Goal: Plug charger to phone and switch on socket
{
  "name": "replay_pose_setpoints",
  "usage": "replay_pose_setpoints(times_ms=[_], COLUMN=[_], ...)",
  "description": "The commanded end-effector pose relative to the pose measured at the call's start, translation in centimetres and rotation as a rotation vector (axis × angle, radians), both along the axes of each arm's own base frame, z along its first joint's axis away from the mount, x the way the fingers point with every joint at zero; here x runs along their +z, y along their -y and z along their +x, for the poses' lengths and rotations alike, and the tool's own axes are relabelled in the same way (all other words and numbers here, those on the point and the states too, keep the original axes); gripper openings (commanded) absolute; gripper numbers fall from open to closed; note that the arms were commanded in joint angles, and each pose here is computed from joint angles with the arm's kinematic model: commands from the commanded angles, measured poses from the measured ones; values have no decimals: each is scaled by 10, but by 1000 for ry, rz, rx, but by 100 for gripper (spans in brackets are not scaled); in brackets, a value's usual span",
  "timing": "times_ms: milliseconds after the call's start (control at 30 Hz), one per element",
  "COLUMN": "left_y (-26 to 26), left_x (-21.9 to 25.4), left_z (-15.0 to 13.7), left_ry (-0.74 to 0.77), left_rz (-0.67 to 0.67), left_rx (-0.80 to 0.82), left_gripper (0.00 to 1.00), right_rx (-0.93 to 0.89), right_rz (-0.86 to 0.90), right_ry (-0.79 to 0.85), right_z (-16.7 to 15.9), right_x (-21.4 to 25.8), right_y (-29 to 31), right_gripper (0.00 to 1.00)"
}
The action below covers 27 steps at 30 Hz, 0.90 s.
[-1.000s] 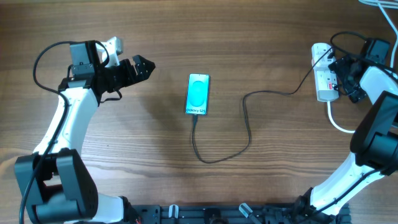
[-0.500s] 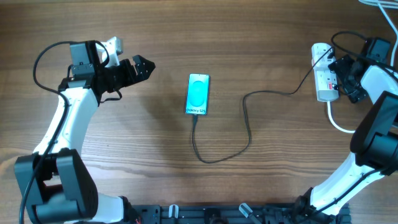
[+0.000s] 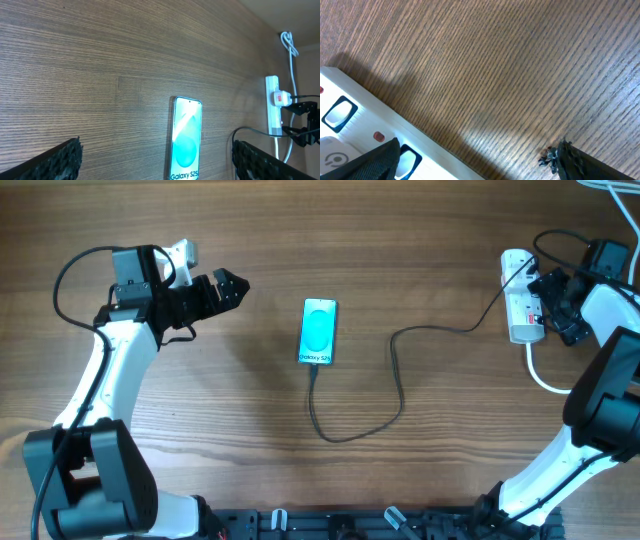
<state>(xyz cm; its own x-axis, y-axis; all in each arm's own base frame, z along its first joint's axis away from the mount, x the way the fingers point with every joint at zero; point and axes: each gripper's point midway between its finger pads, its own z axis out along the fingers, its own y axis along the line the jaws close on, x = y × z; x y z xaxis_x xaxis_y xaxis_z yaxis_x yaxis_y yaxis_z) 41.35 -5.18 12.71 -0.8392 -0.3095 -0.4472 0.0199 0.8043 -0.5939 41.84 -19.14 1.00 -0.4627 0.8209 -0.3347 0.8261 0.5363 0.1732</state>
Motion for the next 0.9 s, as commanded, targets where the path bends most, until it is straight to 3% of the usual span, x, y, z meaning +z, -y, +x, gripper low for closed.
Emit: replay_pose_setpoints(times_ms=[0,867], left_y=[1,1], left_x=[2,2], left_z=[0,0], left_ry=[12,12], left_rz=[5,5], left_rx=[-8,-8], left_gripper=[100,100], right_rx=[89,86], right_rz=[126,146], right_ry=[-128,-183], right_z=[-23,-32], right_x=[-42,-66], right_y=[-42,-45], right_gripper=[100,100])
